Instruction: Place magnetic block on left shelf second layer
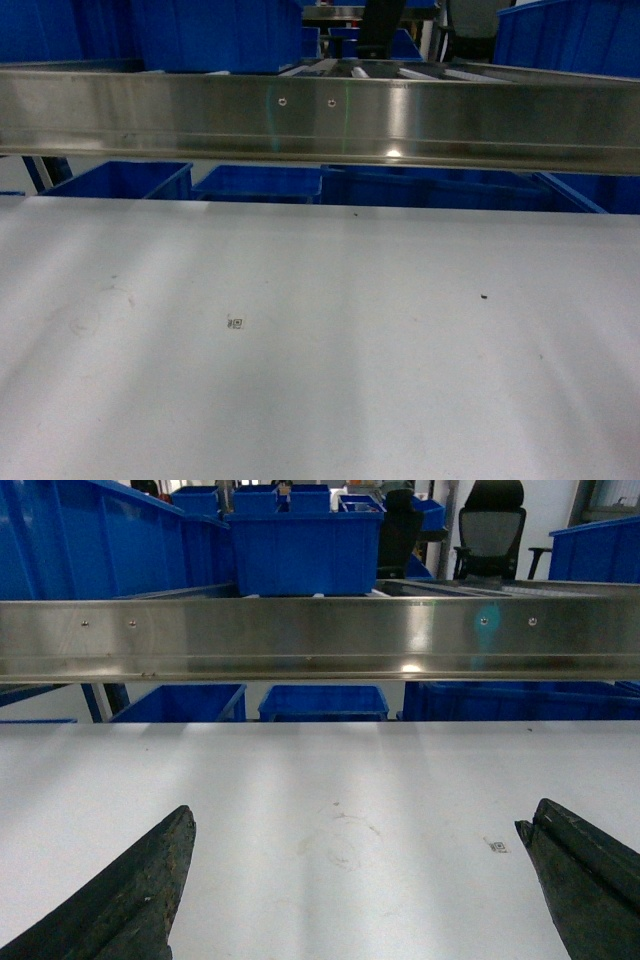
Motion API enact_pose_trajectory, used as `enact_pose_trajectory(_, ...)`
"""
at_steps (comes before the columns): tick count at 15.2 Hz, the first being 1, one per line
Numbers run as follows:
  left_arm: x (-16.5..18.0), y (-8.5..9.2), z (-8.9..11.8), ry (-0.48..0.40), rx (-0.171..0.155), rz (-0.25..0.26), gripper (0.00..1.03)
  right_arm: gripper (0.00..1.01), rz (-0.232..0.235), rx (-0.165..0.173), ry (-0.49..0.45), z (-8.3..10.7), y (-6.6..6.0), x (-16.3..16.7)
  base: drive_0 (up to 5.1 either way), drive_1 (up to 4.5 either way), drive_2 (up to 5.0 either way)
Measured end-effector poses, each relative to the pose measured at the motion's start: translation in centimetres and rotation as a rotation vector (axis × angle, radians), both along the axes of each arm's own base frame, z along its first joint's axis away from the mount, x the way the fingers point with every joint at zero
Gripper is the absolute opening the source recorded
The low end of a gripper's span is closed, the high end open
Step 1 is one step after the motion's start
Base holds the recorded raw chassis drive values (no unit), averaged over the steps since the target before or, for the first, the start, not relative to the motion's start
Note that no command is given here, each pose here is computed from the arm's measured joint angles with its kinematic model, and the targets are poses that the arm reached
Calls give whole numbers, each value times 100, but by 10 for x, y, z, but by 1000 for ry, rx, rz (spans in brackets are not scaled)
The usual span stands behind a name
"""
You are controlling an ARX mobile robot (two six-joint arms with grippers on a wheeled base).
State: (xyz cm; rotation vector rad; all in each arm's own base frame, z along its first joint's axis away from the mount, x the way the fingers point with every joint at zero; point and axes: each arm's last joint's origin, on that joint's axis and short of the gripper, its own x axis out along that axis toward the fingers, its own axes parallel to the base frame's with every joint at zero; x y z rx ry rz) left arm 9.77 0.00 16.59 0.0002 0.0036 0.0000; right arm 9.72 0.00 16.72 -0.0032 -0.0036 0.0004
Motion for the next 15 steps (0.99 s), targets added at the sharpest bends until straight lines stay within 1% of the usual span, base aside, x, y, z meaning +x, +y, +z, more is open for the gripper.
enact_pose_trajectory(15,0,0,0,0,0,0,98,98,0,0,0,0,0,0,0,0,0)
